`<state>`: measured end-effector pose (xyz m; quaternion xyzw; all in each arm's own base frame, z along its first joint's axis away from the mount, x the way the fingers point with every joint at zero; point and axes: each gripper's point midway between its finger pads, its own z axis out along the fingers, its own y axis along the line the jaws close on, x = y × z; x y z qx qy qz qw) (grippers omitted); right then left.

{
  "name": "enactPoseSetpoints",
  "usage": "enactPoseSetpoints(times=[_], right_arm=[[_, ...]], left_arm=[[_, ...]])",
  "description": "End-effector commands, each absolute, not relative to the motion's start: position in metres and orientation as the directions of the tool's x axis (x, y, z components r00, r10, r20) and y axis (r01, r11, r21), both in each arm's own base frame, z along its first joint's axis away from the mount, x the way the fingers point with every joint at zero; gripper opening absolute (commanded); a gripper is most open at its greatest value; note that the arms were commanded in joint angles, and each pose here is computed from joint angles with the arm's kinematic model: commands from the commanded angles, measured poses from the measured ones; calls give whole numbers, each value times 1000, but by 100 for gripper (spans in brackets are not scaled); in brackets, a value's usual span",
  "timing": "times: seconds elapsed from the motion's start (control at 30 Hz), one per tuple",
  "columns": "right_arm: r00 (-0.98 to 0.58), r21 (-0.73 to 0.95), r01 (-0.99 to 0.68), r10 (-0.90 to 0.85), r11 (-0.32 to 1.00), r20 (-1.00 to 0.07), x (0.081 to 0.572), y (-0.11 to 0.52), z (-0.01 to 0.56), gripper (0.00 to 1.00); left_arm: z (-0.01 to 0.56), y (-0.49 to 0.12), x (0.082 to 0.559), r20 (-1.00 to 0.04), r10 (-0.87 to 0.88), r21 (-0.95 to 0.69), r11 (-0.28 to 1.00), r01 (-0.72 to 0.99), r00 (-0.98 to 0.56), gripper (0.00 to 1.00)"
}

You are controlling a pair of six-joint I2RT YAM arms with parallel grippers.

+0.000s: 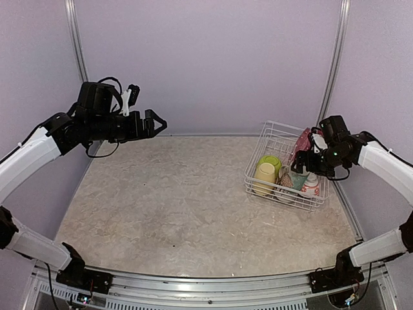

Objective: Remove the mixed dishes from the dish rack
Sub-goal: Grab the cup from the dish rack.

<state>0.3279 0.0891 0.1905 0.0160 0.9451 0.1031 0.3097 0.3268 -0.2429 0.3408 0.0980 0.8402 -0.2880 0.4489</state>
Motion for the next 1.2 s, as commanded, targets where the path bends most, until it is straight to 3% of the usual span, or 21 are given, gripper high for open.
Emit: enactPoseSetpoints(times=[0.0, 0.17, 0.4, 0.6, 0.83, 1.07, 1.17], right_arm=[[-835, 251, -57, 91, 966, -542, 327, 106, 174, 100], [-856, 210, 6, 114, 978, -505, 332, 106, 155, 100], [-820, 130, 107, 162, 986, -549, 339, 92, 152, 100], [-746, 214, 44, 174, 976, -643, 345, 102, 165, 100], [-753, 159, 21, 120, 987, -647, 348, 99, 170, 99], [-772, 201, -24, 109, 979, -626, 354, 114, 155, 84], [-762, 203, -20, 117, 979, -637, 356, 113, 154, 71]], left_arm=[[342, -237, 335, -823, -91, -366, 839, 402, -561, 99], [334, -223, 337, -834, -93, -335, 869, 365, -543, 99], [319, -216, 336, -796, -128, -401, 844, 357, -592, 99], [316, -218, 334, -790, -123, -414, 830, 374, -600, 99], [314, -221, 332, -785, -118, -422, 820, 385, -609, 99], [314, -228, 327, -782, -114, -437, 801, 409, -613, 99], [311, -234, 323, -779, -104, -441, 792, 422, -618, 99]])
